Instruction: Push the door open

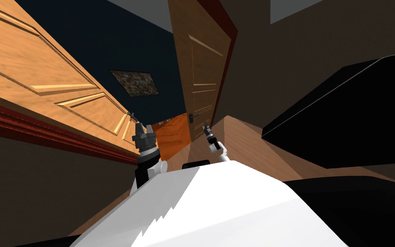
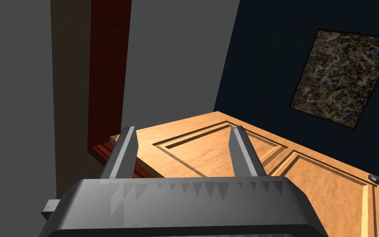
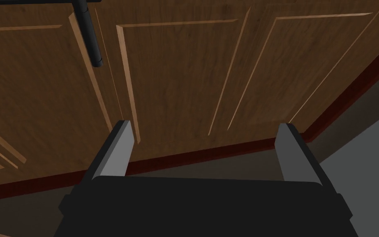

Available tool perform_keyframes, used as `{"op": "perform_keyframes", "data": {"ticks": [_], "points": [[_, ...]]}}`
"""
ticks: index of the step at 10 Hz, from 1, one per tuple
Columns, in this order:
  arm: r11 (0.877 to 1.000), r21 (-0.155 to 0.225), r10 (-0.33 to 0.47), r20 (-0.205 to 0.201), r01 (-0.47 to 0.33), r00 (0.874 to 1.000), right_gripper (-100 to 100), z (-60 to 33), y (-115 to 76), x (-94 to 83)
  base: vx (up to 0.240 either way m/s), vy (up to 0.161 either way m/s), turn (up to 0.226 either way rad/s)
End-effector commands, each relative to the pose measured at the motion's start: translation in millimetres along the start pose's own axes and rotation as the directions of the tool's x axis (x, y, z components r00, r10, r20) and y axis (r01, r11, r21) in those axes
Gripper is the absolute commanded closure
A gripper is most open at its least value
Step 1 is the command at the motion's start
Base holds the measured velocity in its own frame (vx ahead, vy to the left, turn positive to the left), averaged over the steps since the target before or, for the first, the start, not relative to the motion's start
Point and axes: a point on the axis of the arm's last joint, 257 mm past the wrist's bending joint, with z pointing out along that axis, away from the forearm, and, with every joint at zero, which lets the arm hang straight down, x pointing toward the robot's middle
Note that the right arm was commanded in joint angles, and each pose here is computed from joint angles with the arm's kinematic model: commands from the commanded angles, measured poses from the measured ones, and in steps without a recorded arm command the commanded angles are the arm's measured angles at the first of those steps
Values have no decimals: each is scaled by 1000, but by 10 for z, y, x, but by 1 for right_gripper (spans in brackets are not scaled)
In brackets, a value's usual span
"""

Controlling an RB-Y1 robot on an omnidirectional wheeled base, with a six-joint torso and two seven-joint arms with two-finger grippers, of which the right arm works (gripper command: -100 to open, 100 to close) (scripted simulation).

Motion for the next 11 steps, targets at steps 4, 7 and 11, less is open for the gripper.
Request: {"op": "perform_keyframes", "data": {"ticks": [4,7,11], "points": [[998,58,17,-26,-16,1000,-100,67,-280,106,82,-67,76],[994,105,30,-47,-25,998,-100,120,-487,190,110,-90,108],[989,148,41,-63,-31,997,-100,160,-669,265,68,-69,70]]}}
